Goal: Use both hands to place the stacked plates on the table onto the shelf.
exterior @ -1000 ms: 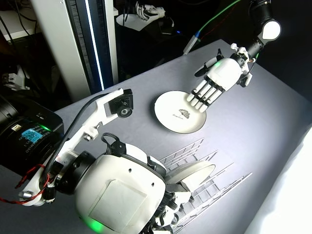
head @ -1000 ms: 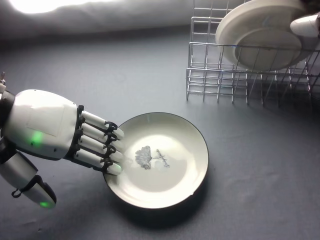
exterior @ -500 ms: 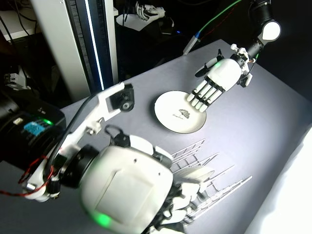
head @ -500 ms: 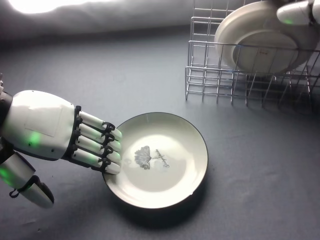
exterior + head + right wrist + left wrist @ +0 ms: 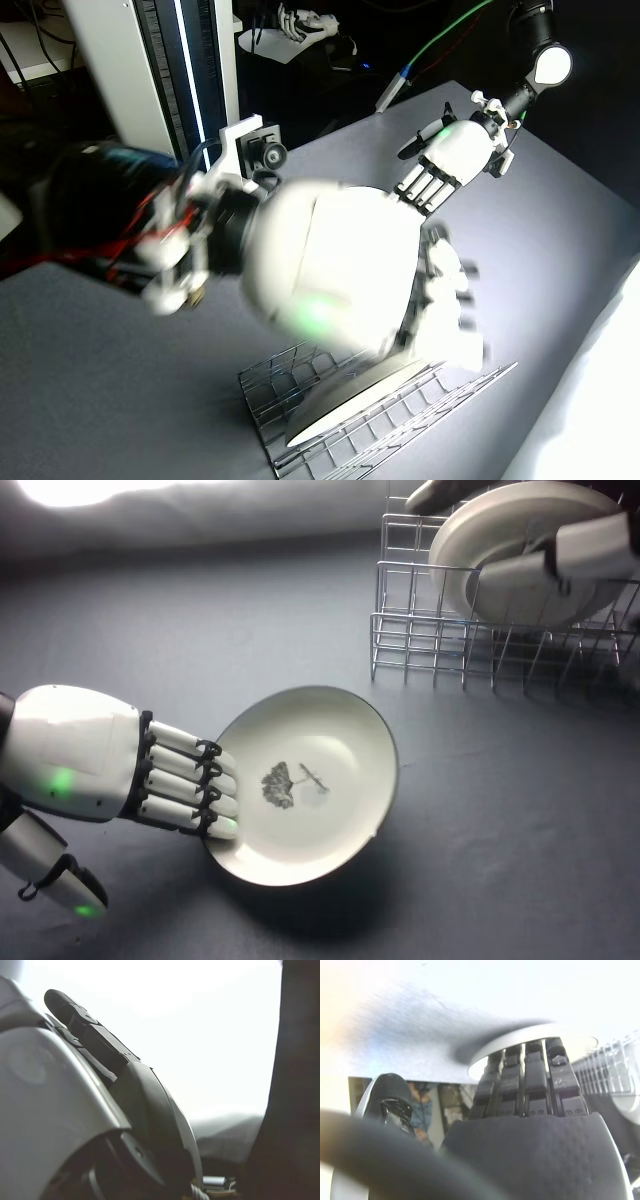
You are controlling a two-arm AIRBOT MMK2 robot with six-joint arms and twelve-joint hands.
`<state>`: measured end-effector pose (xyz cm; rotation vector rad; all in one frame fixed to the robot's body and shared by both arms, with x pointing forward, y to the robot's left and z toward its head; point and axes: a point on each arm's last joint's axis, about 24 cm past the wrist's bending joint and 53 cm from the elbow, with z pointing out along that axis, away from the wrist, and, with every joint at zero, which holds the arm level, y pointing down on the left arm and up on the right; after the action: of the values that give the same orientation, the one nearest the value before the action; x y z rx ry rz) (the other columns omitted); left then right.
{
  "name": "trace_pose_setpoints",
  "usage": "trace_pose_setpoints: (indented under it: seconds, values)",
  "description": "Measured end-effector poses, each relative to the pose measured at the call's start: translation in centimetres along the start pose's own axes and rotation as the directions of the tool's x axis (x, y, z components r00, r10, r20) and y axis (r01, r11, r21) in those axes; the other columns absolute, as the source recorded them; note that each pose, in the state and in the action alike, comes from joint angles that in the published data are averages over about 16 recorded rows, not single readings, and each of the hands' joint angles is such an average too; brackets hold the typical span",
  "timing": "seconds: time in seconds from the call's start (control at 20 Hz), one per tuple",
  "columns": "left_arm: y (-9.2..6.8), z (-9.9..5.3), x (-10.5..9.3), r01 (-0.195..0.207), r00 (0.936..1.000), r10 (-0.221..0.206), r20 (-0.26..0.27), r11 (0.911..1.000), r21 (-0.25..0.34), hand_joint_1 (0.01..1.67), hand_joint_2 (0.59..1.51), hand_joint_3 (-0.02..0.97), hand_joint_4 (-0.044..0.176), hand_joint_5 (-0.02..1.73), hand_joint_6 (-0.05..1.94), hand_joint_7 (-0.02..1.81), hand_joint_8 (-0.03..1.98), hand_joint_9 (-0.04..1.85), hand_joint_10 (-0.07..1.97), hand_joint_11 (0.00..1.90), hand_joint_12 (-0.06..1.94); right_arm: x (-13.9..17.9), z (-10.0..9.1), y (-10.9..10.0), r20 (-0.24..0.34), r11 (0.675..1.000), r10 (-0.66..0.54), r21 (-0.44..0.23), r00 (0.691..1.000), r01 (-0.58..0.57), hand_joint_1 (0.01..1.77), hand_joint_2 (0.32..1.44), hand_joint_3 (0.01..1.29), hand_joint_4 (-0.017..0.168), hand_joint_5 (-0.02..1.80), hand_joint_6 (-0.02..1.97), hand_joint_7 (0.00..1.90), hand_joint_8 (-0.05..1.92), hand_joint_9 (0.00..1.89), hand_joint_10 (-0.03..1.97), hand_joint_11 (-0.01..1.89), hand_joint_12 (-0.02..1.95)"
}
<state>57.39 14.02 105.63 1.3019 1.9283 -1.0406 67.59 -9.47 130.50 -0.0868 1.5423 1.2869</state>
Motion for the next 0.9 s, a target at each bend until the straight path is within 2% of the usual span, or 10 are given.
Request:
trace_pose_setpoints:
  seconds: [0.1,0.25,0.55,0.75,0.9]
  values:
    - [-0.1,0.1,0.6,0.014,0.9999,-0.014,-0.005,0.9999,-0.002,0.02,1.212,0.01,-0.008,0.09,-0.02,0.13,-0.01,0.12,0.0,0.02,0.2,1.8,0.1,1.3,-0.057,0.995,-0.096,-0.042,0.994,0.093,1.01,1.12,0.01,0.001,0.6,0.03,0.63,0.02,0.5,0.24,0.06,1.32]
    - [-0.2,0.1,1.4,0.032,0.9994,-0.032,-0.011,0.9995,-0.007,0.02,1.213,0.01,-0.008,0.09,-0.02,0.12,-0.01,0.11,0.0,0.02,0.2,4.7,-0.1,2.8,-0.134,0.971,-0.227,-0.108,0.965,0.214,0.98,1.13,0.01,0.003,0.53,0.03,0.56,0.02,0.44,0.22,0.04,1.26]
    - [-0.4,0.2,2.3,0.061,0.998,-0.061,-0.016,0.998,-0.013,0.02,1.213,0.01,-0.009,0.08,-0.02,0.11,-0.02,0.1,-0.01,0.02,0.19,9.8,-1.1,3.9,-0.245,0.891,-0.443,-0.228,0.862,0.393,0.93,1.14,0.01,0.005,0.43,0.03,0.45,0.02,0.35,0.17,0.01,1.14]
    - [-0.4,0.3,2.5,0.068,0.9975,-0.069,-0.016,0.9976,-0.014,0.02,1.213,0.01,-0.009,0.07,-0.02,0.1,-0.02,0.1,-0.01,0.02,0.18,12.5,-1.8,3.7,-0.294,0.838,-0.538,-0.288,0.79,0.463,0.91,1.17,0.01,0.005,0.4,0.03,0.42,0.02,0.34,0.16,0.01,1.11]
    - [-0.5,0.3,2.6,0.07,0.9974,-0.07,-0.016,0.9975,-0.014,0.02,1.213,0.01,-0.009,0.06,-0.02,0.09,-0.02,0.09,-0.01,0.02,0.18,14.1,-2.3,3.6,-0.319,0.812,-0.578,-0.319,0.751,0.489,0.91,1.18,0.01,0.005,0.41,0.03,0.42,0.02,0.34,0.15,0.01,1.12]
